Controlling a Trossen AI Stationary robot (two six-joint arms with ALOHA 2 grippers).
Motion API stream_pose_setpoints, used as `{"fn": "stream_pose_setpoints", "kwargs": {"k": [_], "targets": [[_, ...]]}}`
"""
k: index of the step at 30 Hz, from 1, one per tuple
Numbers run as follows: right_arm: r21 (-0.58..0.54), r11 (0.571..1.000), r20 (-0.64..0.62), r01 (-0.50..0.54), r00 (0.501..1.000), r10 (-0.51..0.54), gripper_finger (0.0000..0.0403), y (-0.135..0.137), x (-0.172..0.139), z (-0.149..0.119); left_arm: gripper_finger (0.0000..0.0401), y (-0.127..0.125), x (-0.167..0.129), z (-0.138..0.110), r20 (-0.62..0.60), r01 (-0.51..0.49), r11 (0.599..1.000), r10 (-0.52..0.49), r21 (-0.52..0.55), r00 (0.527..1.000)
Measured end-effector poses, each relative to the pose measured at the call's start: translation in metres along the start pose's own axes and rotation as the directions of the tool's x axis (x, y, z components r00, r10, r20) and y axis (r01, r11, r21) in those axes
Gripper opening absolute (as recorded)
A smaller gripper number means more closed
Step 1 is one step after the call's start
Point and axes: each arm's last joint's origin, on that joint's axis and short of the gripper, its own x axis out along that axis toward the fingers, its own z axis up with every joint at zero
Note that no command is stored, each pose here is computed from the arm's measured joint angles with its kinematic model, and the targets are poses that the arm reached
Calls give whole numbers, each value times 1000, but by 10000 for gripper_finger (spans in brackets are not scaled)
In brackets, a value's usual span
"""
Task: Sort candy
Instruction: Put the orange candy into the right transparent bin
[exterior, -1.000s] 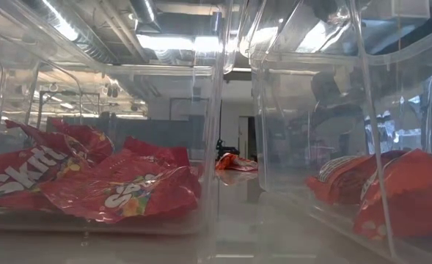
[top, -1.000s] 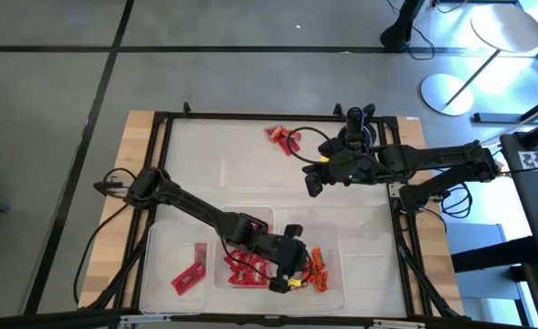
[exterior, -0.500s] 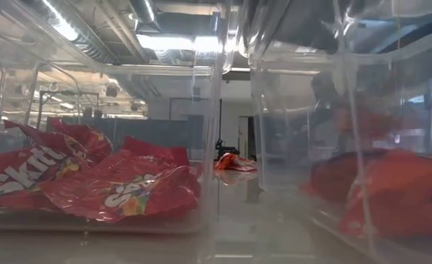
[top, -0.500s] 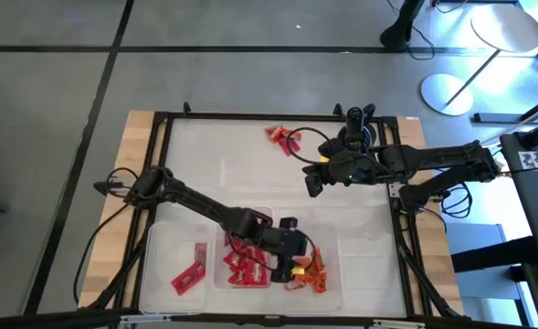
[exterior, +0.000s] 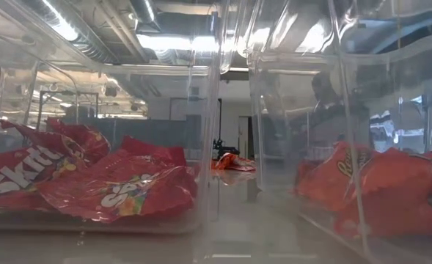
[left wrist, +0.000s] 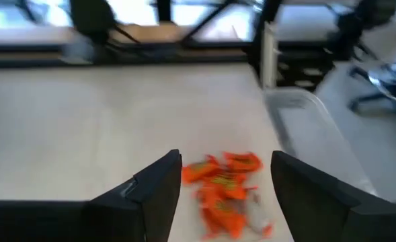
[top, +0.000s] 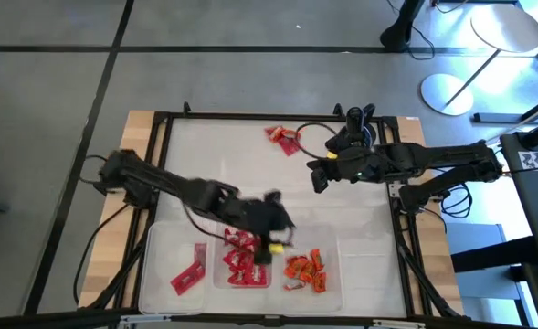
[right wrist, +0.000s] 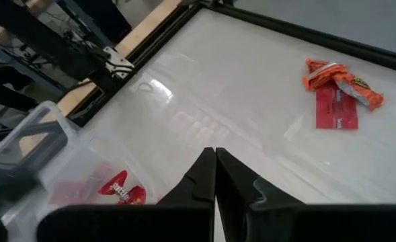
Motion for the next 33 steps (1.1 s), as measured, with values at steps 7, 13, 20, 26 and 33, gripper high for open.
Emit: {"fn": "stream_pose_setpoints", "kwargs": {"k": [7,13,20,26,33], "targets": [[-50,989,-34,-141,990,139,7,0,-39,-3,203,49,-75,20,33,-214,975,217,-67,976],[-175,946,-120,-274,959,256,7,6,-64,-17,198,115,-81,13,-91,-391,907,381,-156,920],[-343,891,-167,-298,953,254,7,14,-75,-37,217,192,-74,5,-162,-544,784,521,-299,838],[-407,856,-222,-318,944,246,7,16,-84,-51,262,258,-55,-24,-321,-587,673,492,-449,809],[-454,838,-196,-303,951,237,7,18,-93,-61,273,320,-26,-63,-444,-664,534,495,-523,747]]}}
